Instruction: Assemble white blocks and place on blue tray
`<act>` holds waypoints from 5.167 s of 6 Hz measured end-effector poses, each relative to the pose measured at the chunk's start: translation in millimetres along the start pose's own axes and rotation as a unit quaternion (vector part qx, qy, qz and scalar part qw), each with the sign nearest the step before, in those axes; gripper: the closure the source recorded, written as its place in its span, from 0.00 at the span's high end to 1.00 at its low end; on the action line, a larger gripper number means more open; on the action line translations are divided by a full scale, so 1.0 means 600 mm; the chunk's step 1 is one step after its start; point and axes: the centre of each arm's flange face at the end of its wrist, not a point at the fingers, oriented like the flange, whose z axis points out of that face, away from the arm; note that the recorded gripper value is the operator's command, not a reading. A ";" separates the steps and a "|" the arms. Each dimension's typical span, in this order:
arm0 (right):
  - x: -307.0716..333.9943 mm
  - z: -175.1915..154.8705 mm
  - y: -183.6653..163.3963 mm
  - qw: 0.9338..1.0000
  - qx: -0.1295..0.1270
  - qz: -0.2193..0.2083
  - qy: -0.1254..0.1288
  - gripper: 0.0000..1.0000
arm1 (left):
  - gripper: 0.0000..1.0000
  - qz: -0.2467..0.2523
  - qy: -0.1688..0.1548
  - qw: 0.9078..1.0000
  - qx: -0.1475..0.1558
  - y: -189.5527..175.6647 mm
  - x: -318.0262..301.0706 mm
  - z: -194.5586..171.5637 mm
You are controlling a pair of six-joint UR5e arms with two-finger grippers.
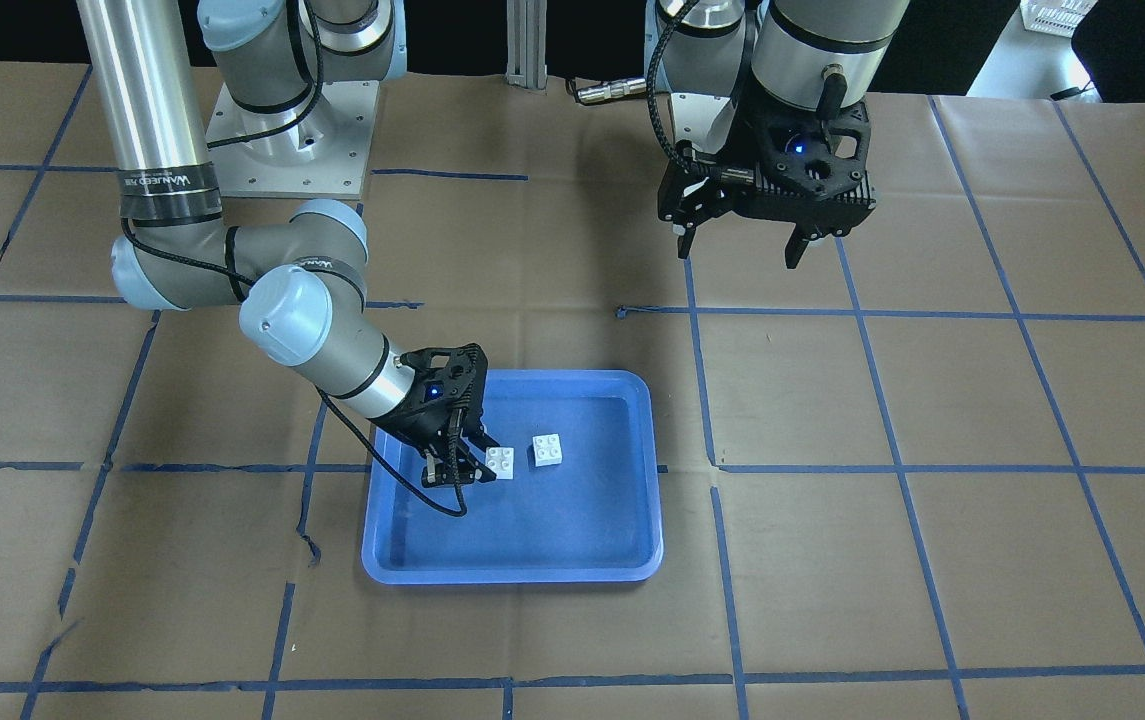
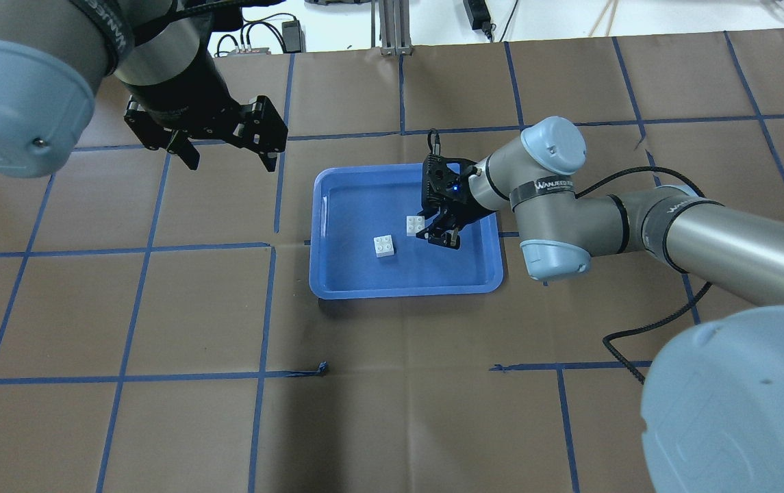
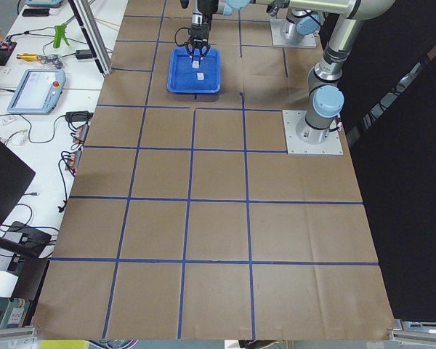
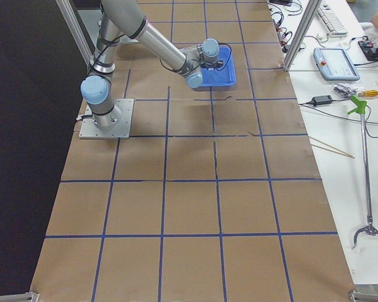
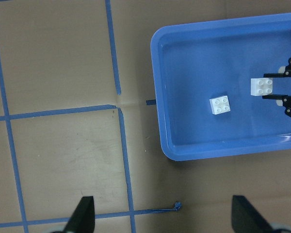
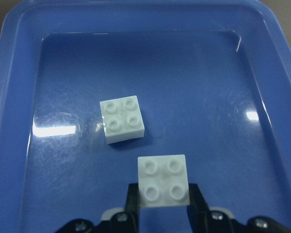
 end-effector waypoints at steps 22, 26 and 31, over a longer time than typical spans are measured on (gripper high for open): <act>-0.033 0.039 -0.016 1.000 0.003 0.006 -0.021 0.71 | 0.99 -0.012 -0.003 0.997 -0.081 0.035 -0.008 -0.015; -0.012 -0.014 -0.039 0.996 -0.008 0.087 0.012 1.00 | 0.99 -0.008 0.000 0.999 -0.033 0.020 -0.006 -0.025; 0.070 -0.329 -0.094 0.868 -0.197 0.448 0.082 1.00 | 0.99 -0.007 -0.002 0.999 -0.031 0.023 -0.003 -0.018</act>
